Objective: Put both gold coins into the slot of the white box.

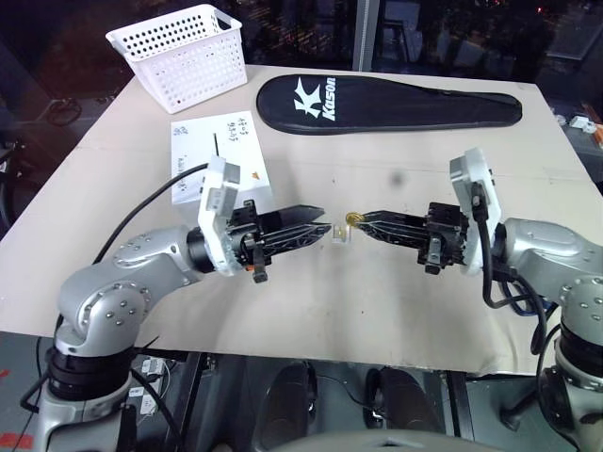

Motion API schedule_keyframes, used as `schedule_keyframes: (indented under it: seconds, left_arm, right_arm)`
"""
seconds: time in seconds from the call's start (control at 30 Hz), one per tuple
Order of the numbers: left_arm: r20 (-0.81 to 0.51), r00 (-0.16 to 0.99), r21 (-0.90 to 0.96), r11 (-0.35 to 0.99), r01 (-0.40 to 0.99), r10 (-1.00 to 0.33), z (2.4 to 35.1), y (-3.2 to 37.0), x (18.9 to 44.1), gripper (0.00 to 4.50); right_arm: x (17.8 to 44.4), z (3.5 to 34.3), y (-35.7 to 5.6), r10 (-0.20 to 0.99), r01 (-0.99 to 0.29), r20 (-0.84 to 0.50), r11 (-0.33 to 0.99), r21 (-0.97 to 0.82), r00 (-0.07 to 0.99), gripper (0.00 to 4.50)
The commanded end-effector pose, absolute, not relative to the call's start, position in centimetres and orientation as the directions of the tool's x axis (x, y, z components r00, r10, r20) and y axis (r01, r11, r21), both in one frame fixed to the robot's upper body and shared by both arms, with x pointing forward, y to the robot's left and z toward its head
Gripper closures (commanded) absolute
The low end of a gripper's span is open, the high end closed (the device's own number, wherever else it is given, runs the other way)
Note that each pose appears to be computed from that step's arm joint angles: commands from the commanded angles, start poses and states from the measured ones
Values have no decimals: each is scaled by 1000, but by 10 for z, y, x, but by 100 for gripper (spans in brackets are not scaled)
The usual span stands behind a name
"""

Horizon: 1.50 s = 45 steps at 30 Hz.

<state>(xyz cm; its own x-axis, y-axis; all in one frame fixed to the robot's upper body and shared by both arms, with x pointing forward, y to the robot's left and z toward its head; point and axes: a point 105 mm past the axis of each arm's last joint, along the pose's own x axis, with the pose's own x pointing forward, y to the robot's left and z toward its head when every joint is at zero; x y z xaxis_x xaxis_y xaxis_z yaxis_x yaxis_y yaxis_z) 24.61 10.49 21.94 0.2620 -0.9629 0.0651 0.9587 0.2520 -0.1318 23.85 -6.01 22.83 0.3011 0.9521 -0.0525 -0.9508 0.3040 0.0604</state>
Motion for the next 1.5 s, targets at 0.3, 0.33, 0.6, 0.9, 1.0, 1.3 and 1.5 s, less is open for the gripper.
schedule_keyframes:
  seconds: [0.3,0.33,0.6,0.9,1.0,1.3,1.5]
  left_arm:
    - [64,194,-84,188,978,-979,225,95,242,313]
    - [63,192,-84,187,979,-979,225,95,242,313]
    - [62,176,-80,171,982,-982,223,92,241,313]
    - [60,133,-86,127,988,-989,224,85,234,441]
    - [62,124,-87,118,989,-990,229,82,234,441]
    - [58,109,-103,102,989,-992,226,80,226,441]
    - [67,145,-120,136,983,-987,223,88,228,450]
  right_arm:
    - [226,232,-52,972,-972,-30,233,6,233,450]
    - [226,232,-52,972,-973,-30,232,5,231,450]
    - [220,232,-47,980,-981,-25,196,-4,196,450]
    - [203,231,-45,988,-988,-15,151,-2,151,450]
    - [199,231,-45,990,-990,-14,142,0,142,450]
    - [178,238,-44,994,-994,2,114,-1,114,450]
    - [196,247,-45,988,-989,23,150,-8,150,361]
